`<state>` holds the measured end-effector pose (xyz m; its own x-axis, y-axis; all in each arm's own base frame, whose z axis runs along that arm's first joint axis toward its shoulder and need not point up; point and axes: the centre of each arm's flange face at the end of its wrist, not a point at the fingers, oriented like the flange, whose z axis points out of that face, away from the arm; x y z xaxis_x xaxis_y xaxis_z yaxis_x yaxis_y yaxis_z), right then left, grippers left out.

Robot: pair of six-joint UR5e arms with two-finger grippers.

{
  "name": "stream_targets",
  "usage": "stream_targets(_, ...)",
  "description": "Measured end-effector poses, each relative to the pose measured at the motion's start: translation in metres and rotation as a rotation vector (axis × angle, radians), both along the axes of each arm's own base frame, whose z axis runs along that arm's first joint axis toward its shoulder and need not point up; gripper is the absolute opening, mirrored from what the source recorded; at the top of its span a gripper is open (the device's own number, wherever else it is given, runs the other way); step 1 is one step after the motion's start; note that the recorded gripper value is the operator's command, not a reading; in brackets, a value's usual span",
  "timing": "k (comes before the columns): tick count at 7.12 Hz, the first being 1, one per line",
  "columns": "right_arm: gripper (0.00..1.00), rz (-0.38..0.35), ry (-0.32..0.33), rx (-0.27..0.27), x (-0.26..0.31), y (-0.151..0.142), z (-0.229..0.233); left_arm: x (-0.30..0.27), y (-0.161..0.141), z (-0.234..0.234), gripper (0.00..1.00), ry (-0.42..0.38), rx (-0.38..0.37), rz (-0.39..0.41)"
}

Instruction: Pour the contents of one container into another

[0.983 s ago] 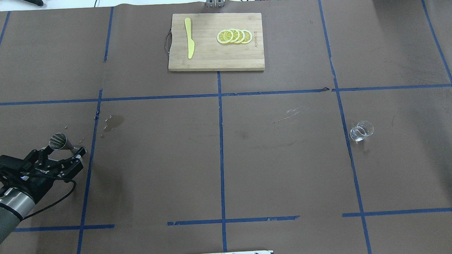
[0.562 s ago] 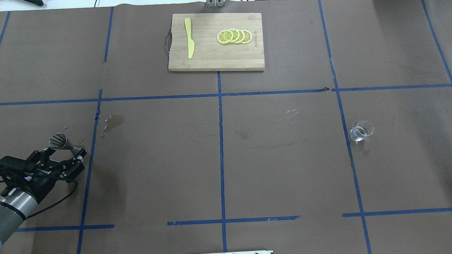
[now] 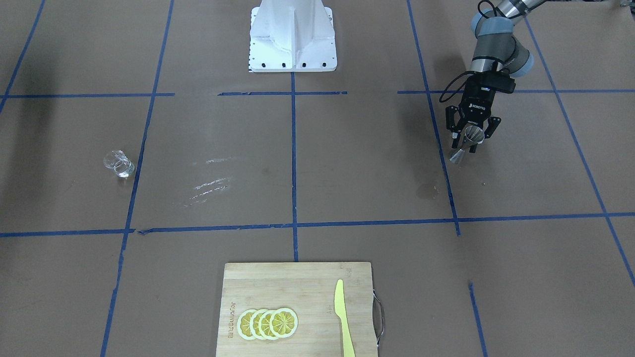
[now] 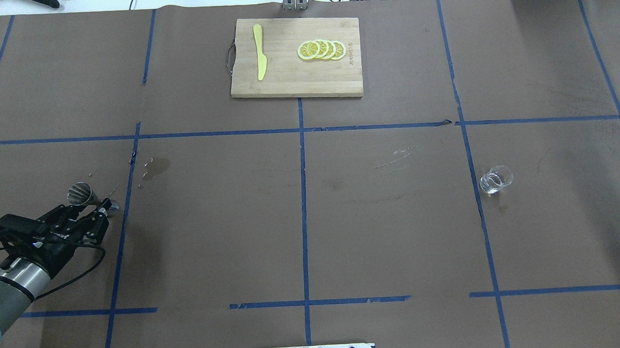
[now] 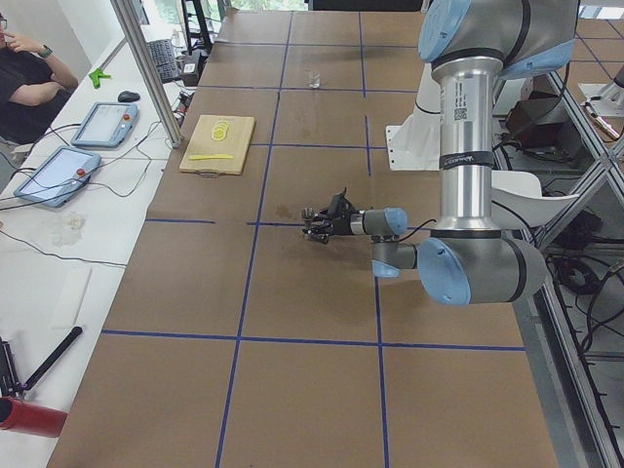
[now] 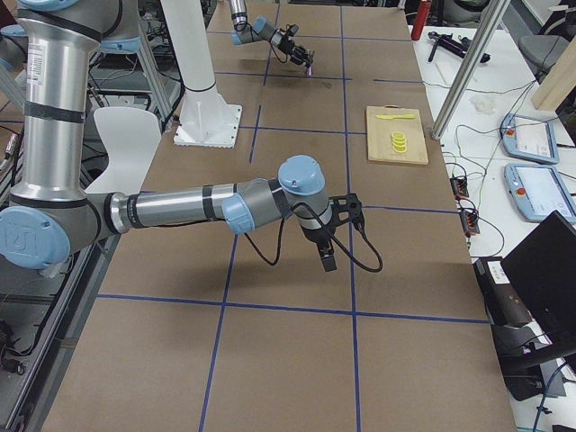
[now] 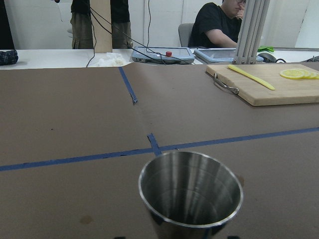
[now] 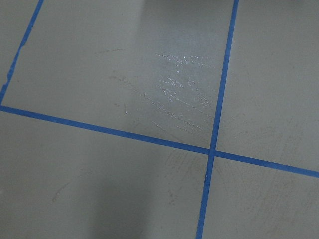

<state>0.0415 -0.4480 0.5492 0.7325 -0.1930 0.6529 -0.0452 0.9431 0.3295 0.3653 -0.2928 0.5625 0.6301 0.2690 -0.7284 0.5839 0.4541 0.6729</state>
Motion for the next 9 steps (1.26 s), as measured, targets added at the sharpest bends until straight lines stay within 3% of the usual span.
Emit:
stream_targets(3, 1.00, 0.000, 0.000, 0.000, 0.0000, -0.0001, -0.0001, -0.0008, -0.0004, 0.0004, 0.37, 0.001, 0.000, -0.002)
stream_targets(4, 1.00, 0.000, 0.000, 0.000, 0.0000, -0.0001, 0.0000, -0.0010, -0.0005, 0.0006, 0.29, 0.001, 0.000, -0.003)
stream_targets(5, 1.00, 0.001, 0.000, -0.001, 0.0000, -0.0001, 0.0003, -0.0011, -0.0005, 0.0006, 0.07, 0.001, 0.000, -0.003)
stream_targets(6, 1.00, 0.001, 0.000, -0.002, 0.0000, -0.0002, 0.0005, -0.0013, -0.0007, 0.0006, 0.00, 0.001, 0.000, -0.004)
stream_targets(9, 1.00, 0.001, 0.000, 0.000, -0.0001, -0.0011, -0.0004, -0.0072, 0.0001, -0.0054, 0.00, 0.033, 0.012, 0.003)
